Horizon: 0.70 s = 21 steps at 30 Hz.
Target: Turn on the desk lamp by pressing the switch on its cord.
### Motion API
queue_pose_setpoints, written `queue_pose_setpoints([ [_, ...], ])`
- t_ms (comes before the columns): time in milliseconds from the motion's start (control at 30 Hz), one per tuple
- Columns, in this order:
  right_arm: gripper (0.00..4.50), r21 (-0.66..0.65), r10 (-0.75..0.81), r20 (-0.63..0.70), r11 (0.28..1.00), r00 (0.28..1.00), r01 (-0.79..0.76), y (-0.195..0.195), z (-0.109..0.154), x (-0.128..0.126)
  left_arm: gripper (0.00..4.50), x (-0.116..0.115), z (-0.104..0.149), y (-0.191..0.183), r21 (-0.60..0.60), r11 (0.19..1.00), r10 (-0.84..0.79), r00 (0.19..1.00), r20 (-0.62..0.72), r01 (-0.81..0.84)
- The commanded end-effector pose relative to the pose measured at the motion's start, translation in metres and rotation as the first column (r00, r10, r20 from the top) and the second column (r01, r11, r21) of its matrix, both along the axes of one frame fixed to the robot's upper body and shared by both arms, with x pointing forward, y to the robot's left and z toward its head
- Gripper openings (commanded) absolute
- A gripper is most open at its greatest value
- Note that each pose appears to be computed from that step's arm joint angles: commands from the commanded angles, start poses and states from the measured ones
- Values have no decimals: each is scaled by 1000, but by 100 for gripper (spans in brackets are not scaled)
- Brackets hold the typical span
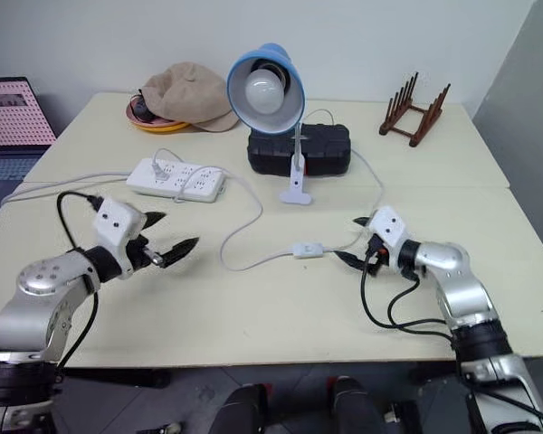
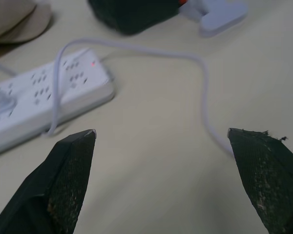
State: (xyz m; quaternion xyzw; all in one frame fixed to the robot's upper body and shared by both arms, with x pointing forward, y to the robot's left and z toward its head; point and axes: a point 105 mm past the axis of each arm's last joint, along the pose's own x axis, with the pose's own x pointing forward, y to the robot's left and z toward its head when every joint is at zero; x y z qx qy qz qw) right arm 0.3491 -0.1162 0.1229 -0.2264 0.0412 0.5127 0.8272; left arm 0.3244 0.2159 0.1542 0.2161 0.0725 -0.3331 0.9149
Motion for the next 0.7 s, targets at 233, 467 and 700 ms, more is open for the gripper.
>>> queue_pose_setpoints([
  [233, 448, -120, 259, -27, 958, 965, -261, 27, 3, 9, 450, -29, 20, -67, 68, 920, -383, 921, -66, 387],
  [467, 448, -141, 273, -30, 951, 962, -274, 32, -5, 17, 450, -33, 21, -67, 60, 917, -391, 918, -70, 395],
  [700, 373, -126, 266, -4, 956, 964, -264, 38, -1, 26, 450, -33, 21, -66, 44, 920, -387, 920, -68, 390],
])
